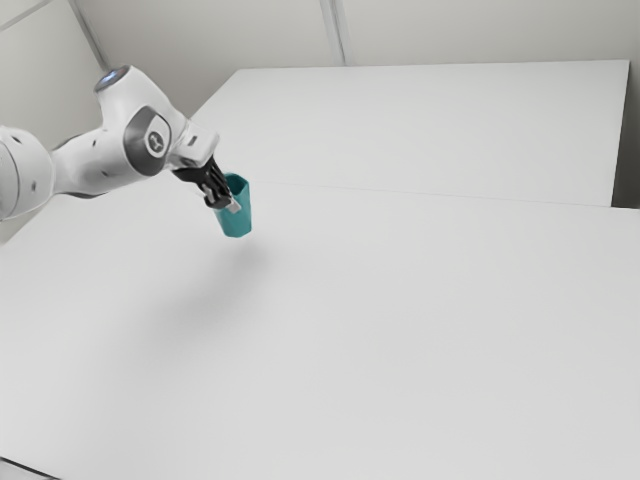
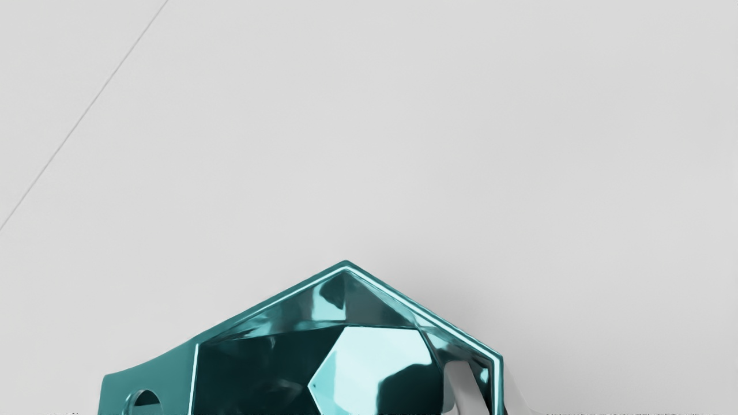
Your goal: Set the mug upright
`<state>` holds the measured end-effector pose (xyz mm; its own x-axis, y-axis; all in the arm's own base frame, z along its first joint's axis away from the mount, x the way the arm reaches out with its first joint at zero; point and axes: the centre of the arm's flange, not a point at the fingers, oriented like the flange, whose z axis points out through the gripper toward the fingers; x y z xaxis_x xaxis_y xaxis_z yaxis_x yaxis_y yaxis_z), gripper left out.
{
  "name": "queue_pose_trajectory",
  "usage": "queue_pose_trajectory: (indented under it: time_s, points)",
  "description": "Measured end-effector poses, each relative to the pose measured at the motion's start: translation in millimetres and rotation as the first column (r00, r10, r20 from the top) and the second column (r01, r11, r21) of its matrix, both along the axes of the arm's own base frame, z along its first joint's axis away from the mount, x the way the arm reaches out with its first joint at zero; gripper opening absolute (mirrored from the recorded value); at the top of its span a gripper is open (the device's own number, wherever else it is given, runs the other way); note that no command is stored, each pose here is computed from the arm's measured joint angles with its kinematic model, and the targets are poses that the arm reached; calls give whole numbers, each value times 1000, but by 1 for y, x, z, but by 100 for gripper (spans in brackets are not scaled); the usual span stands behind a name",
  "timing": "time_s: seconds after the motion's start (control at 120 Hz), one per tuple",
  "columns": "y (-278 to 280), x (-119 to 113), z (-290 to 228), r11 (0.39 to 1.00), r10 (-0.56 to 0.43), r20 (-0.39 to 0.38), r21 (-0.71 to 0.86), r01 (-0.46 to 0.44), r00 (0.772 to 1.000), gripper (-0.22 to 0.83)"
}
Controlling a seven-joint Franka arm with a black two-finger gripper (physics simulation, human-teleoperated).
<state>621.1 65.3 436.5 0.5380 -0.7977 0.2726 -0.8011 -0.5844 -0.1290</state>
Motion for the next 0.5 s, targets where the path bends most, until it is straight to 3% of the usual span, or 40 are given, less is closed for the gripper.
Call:
queue_pose_trajectory:
  time_s: [0.108, 0.267, 0.392, 0.5]
  points:
    - [-32, -6, -16, 995, 75, -37, 62, -72, 997, -16]
    - [-70, -13, -30, 974, 194, -30, 126, -189, 980, -15]
    - [-88, -15, -35, 947, 302, -22, 123, -297, 953, -15]
    - [-91, -17, -45, 912, 400, -30, 109, -395, 916, -15]
